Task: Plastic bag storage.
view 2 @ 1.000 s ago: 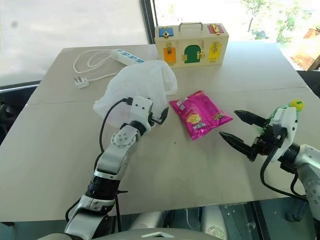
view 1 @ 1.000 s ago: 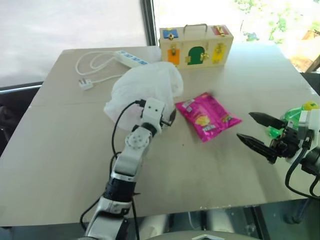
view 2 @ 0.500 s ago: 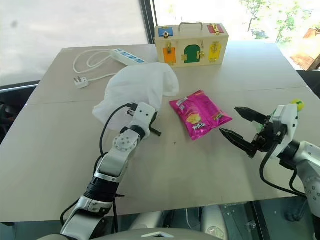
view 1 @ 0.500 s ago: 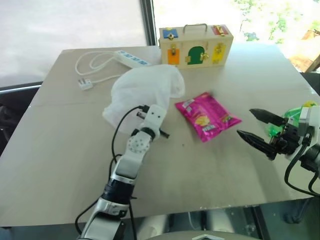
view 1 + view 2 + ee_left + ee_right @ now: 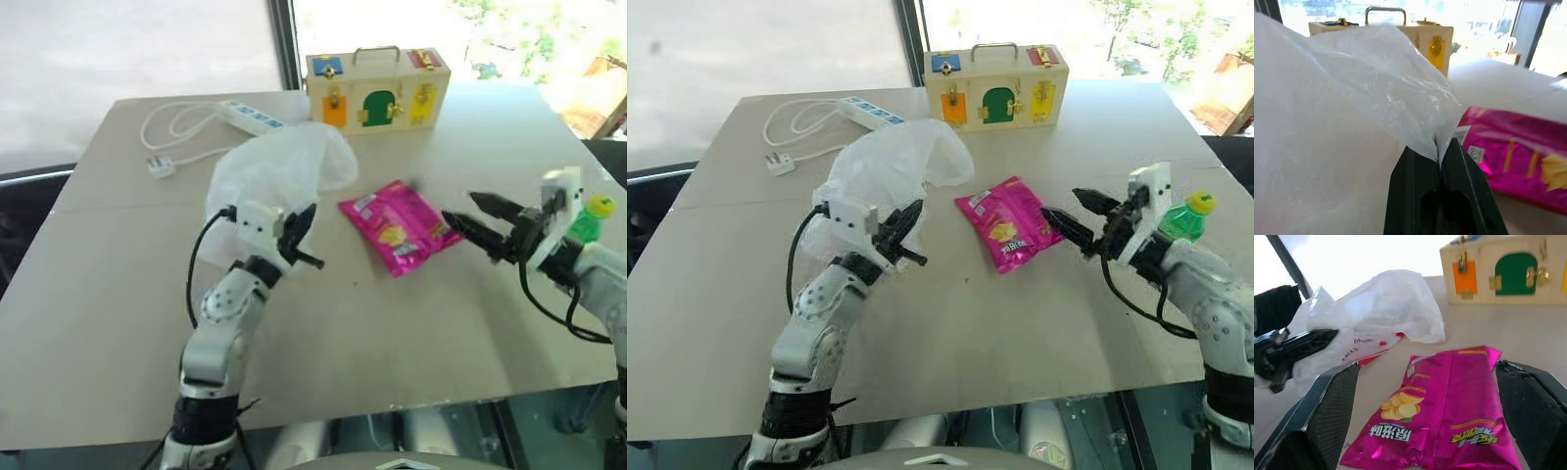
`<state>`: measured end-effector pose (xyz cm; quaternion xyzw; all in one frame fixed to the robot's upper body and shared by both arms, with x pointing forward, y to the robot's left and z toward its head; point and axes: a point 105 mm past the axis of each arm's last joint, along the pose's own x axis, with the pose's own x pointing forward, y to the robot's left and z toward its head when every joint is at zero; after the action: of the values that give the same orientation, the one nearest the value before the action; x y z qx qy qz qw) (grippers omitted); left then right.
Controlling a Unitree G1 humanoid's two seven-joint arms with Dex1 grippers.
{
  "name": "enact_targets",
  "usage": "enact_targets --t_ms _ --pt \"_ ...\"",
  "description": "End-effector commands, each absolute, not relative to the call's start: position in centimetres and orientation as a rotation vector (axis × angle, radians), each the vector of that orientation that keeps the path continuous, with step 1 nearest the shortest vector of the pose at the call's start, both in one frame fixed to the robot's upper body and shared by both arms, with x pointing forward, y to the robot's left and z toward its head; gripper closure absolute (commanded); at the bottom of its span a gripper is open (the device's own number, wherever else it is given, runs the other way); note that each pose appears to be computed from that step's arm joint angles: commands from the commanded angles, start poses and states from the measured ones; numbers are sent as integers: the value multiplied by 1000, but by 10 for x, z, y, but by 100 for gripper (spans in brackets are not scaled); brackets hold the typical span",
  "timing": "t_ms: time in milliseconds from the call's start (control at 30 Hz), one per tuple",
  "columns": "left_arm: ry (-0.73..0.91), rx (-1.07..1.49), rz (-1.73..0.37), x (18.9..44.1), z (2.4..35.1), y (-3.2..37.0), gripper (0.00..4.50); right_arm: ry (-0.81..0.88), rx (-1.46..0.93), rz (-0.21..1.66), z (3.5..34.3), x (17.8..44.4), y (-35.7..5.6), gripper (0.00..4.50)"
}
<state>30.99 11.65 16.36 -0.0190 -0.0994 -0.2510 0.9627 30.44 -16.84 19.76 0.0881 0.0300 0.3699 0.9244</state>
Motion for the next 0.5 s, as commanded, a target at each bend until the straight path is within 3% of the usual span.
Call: enact_targets --t_ms 33,233,433,500 --pt "-255 -14 -591 290 179 118 447 233 231 742 184 323 -174 0" --pt "-252 27 -609 273 180 137 447 447 259 717 145 376 -169 0" --pt "-248 82 -606 272 179 143 447 596 357 934 132 368 -129 0" --pt "-244 115 -626 274 177 144 450 590 354 987 135 366 -119 56"
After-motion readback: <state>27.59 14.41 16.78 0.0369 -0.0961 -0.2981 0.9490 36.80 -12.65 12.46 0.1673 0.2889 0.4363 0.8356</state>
